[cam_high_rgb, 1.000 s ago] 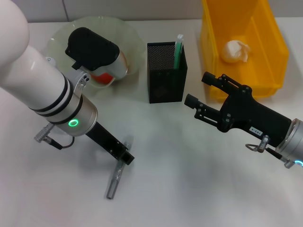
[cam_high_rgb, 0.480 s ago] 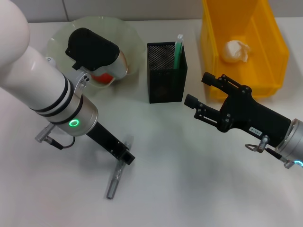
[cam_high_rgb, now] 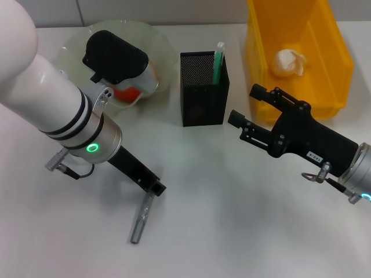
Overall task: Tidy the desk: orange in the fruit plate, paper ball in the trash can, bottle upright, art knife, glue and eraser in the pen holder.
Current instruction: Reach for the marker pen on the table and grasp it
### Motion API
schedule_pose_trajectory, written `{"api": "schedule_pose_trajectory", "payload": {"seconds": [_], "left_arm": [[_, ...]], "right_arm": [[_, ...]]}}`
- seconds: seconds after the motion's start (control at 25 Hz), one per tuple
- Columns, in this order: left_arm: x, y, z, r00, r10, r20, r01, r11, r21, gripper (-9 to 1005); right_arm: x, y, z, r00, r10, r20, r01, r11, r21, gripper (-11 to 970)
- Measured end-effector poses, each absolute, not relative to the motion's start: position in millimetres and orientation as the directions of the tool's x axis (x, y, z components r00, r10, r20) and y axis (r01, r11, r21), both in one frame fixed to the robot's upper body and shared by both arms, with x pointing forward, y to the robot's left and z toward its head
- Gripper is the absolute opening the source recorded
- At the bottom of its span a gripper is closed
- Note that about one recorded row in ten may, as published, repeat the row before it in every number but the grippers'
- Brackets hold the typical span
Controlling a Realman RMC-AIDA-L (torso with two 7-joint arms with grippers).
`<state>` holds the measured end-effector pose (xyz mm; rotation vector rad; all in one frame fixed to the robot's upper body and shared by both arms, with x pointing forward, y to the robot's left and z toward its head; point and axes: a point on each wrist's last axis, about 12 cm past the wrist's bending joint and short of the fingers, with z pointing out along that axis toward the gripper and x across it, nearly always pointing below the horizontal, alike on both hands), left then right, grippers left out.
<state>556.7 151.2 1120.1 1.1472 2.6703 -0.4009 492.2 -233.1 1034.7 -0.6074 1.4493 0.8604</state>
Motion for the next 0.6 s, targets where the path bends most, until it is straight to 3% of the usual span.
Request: {"api": "schedule_pose_trajectory", "payload": {"seconds": [0.6], "left_arm": [[554.8,147.0,1114.9,-0.65,0.704,-0.286,0.756,0.636,-0.152,420]], "right_arm": [[494.1,-231.8,1035.8,-0.076,0.134,-0.988,-0.806,0.575,0.14,775]]}}
